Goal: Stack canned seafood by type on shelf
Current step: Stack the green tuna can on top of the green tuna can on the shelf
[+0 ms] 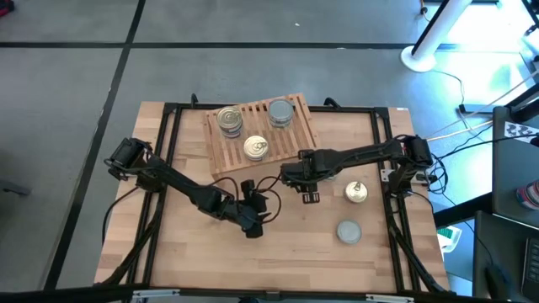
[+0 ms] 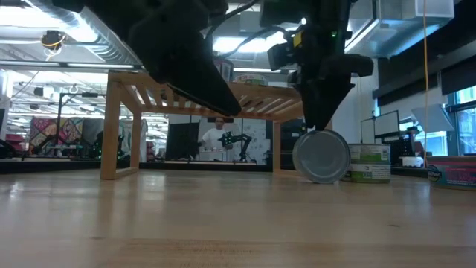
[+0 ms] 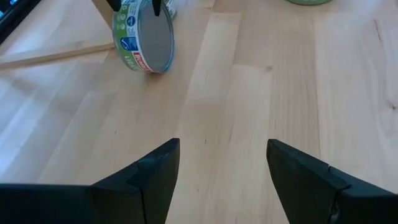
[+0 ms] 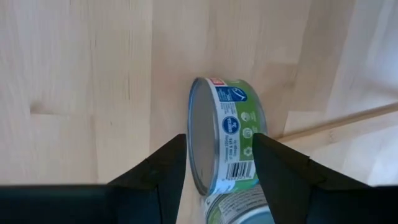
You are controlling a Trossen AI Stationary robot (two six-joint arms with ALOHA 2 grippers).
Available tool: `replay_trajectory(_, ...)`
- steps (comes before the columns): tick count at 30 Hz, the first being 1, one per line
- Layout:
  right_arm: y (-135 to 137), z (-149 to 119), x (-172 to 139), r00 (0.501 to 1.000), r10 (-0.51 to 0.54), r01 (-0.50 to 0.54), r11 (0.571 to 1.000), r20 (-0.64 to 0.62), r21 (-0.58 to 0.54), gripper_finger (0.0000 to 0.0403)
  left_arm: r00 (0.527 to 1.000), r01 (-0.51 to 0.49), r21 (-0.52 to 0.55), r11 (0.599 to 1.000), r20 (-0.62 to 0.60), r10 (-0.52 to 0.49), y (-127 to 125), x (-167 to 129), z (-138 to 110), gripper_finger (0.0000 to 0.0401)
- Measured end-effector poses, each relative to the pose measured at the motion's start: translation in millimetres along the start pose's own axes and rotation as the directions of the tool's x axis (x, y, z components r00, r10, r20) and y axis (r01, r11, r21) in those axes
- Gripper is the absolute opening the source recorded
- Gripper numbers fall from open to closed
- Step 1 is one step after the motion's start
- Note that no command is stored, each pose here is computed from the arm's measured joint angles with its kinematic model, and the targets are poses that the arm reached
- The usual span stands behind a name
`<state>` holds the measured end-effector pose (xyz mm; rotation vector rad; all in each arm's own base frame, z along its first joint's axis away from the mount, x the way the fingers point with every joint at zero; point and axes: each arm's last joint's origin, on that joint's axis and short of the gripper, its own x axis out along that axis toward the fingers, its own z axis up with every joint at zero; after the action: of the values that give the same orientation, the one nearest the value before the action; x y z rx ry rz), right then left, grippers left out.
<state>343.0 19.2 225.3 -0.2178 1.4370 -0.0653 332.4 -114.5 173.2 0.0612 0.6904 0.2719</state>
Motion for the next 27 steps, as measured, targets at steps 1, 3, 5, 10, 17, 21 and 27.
replay_trajectory(1,-0.1,0.0,0.1,1.000,-0.003,0.003,1.000,0.000,0.006,0.0186,1.000,0.000,0.000,1.000,0.000,0.000,0.1,0.0,0.0,0.0237)
replay_trajectory(3,-0.6,0.0,0.1,1.000,-0.023,0.023,1.000,-0.001,0.008,0.0186,1.000,0.000,0.000,1.000,0.000,0.000,0.0,0.0,0.0,0.0237)
replay_trajectory(5,-1.4,0.0,0.1,0.999,-0.050,0.050,0.999,-0.002,0.008,0.0186,1.000,0.000,-0.001,1.000,0.000,0.000,0.1,0.0,0.0,0.0237)
replay_trajectory(10,-1.7,0.0,0.2,0.998,-0.061,0.061,0.998,-0.003,0.016,0.0186,1.000,0.000,-0.001,1.000,0.000,0.000,0.1,0.0,0.0,0.0237)
replay_trajectory(17,-1.7,0.1,0.2,0.998,-0.059,0.059,0.998,-0.003,0.033,0.0186,1.000,0.000,-0.001,1.000,0.000,0.000,0.1,0.0,0.0,0.0237)
replay_trajectory(21,-0.2,0.1,0.3,1.000,-0.009,0.009,0.999,-0.001,0.035,0.0186,1.000,0.000,-0.001,1.000,0.000,0.000,0.1,0.0,0.1,0.0237)
replay_trajectory(27,-0.1,0.2,0.3,1.000,-0.006,0.006,0.999,0.000,0.046,0.0186,1.000,0.000,-0.001,1.000,0.000,0.000,0.1,0.0,0.0,0.0237)
